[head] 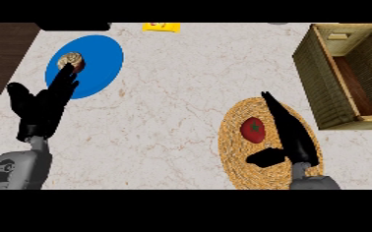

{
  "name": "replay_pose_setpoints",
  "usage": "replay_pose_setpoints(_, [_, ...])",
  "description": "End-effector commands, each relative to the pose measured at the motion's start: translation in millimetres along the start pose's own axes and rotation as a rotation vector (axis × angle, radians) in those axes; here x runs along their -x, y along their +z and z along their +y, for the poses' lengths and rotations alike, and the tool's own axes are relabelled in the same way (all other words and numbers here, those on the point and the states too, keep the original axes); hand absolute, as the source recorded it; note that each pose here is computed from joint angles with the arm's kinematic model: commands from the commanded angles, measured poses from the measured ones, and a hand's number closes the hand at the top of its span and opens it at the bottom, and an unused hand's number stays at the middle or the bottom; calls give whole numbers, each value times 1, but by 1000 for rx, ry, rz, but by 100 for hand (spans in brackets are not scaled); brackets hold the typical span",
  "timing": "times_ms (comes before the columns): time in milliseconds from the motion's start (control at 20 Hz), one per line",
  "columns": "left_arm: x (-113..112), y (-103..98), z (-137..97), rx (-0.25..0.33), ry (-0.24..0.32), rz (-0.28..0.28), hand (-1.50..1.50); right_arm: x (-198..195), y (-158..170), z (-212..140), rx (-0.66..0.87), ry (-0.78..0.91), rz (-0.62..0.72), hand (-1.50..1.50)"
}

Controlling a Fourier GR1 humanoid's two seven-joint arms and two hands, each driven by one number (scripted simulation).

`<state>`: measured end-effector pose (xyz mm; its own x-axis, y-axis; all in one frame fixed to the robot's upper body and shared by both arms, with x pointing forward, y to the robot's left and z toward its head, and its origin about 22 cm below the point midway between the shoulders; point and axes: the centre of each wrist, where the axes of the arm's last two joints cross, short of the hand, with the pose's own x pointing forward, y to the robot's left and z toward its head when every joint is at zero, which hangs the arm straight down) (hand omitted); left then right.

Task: Pick the tomato from the placemat and place it in the basket

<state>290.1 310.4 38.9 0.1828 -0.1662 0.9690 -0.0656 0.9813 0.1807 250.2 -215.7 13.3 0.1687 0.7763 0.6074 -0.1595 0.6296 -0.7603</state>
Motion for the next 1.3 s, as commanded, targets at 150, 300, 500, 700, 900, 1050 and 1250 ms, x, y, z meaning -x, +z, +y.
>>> replay_pose_setpoints(150, [17,0,8,19,-7,5,0,-1,-1,13,18,52,45,-150])
replay_pose_setpoints(300, [-14,-3,0,-3,4,-1,0,19,-24,29,14,65,58,-150])
replay_pose_setpoints(500, [8,-4,1,9,3,1,0,10,-28,23,-82,214,37,150])
replay_pose_setpoints(700, [-1,2,-14,12,20,12,0,8,-29,40,-42,196,30,150])
replay_pose_setpoints(900, [6,-11,-6,12,4,13,0,7,-31,40,-78,211,19,150])
replay_pose_setpoints(1050, [-18,0,7,36,-7,6,0,-34,-63,41,14,149,158,150])
replay_pose_setpoints(1250, [-15,-6,-5,57,-11,-45,0,-66,-94,-20,266,-32,472,150])
